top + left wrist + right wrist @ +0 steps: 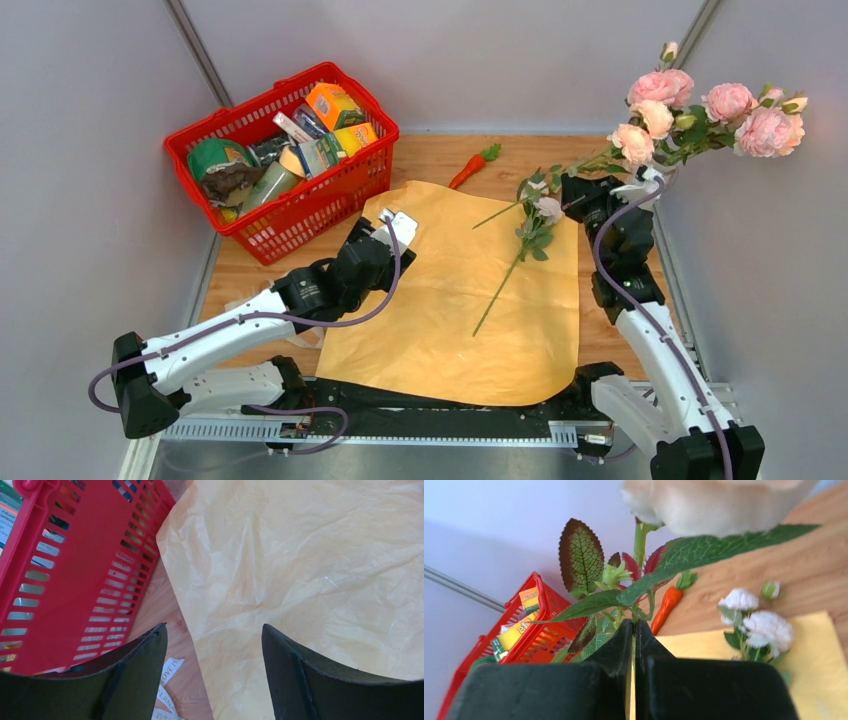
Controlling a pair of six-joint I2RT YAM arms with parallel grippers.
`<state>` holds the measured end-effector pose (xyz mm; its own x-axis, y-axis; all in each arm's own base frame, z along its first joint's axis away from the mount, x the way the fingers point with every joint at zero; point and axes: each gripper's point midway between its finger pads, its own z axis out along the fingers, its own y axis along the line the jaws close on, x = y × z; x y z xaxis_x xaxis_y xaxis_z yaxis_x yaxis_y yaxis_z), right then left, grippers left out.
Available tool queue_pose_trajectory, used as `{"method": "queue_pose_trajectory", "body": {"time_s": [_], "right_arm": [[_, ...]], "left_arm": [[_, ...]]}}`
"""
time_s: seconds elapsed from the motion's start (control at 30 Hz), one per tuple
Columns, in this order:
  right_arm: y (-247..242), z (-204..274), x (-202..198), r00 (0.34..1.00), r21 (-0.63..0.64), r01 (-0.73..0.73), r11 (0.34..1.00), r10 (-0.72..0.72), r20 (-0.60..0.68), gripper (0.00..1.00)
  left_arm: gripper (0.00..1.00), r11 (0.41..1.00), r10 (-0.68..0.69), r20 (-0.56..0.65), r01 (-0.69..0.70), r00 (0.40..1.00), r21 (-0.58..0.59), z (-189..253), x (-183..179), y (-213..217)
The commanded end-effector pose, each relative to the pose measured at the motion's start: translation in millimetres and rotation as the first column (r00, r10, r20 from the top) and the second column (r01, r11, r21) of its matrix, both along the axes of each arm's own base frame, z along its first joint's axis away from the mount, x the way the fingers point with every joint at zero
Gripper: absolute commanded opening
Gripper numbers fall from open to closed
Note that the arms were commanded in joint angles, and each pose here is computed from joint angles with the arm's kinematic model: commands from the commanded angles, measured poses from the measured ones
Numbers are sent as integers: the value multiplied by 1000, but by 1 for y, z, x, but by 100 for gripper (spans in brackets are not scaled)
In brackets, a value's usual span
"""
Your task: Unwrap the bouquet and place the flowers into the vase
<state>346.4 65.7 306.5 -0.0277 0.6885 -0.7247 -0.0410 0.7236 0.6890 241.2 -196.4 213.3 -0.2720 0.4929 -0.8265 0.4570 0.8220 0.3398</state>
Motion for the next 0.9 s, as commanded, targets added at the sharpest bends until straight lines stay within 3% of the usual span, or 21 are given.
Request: {"method": "queue_pose_trajectory", "body": {"time_s": [0.0, 0.07, 0.2, 0.33, 0.57, 0.87], "right_arm": [[-18, 89, -11, 951, -298, 128, 946, -32, 307, 0], [-28, 112, -19, 931, -422, 203, 883, -41, 363, 0], [-47, 149, -38, 891, -549, 342, 762, -77, 447, 0], [-62, 176, -57, 853, -581, 442, 683, -119, 508, 0], [-95, 204, -71, 794, -638, 597, 486, -242, 558, 0], [-116, 215, -52, 777, -651, 627, 427, -283, 563, 0]], "left_arm": [[77, 999, -2, 38, 3, 999, -34, 18, 3, -3], [77, 999, -5, 37, 6, 999, -34, 18, 2, -3], [77, 999, -5, 35, 6, 999, -32, 17, 2, -3], [77, 999, -9, 34, 10, 999, -34, 17, 2, -4], [77, 999, -9, 33, 10, 999, -33, 16, 2, -4], [77, 999, -8, 35, 9, 999, -33, 17, 2, -4]]}}
